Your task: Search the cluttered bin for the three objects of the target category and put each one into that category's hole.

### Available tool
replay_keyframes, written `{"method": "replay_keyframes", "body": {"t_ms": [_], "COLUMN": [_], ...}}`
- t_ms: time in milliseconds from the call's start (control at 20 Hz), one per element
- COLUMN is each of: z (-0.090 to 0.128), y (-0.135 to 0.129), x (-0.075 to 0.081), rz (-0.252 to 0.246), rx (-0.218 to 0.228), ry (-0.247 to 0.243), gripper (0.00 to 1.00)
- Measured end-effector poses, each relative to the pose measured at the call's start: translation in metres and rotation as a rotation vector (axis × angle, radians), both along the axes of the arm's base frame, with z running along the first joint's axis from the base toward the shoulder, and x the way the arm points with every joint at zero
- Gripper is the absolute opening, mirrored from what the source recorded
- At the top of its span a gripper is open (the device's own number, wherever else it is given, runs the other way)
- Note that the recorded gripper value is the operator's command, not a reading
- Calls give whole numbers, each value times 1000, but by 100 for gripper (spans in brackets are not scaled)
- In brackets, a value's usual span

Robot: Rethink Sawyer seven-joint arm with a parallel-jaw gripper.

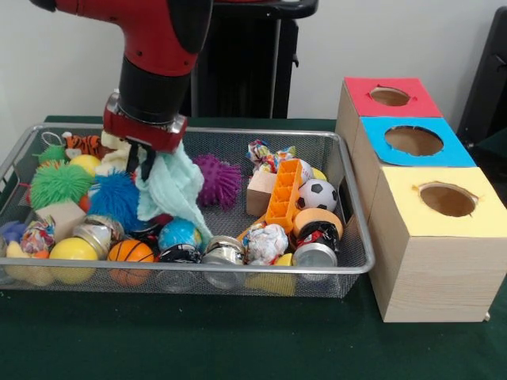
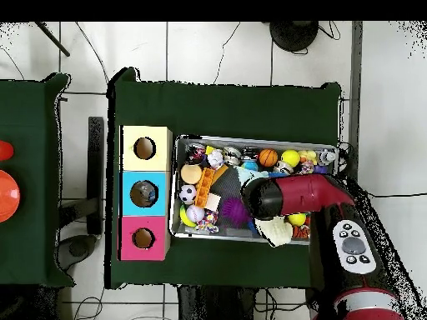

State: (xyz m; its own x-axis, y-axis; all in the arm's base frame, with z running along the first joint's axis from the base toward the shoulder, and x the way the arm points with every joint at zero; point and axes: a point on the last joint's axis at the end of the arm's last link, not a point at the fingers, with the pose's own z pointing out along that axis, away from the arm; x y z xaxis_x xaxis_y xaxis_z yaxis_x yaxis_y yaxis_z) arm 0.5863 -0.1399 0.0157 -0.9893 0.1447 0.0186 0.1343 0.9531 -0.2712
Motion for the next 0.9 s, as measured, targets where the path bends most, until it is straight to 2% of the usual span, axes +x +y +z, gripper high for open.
{"method": "replay_keyframes", "body": {"t_ms": [100,400,600,700,900], "z": [0,0,-3,-7,-10], "y": [-6,-11,-17,-29,-52], "x": [4,8,10,11,12], "rz": [27,36,-8,-87,-148], "rx": [-19,-28,6,55,79], "ry": [-16,-28,-27,6,71], "gripper": [0,0,0,0,0]}}
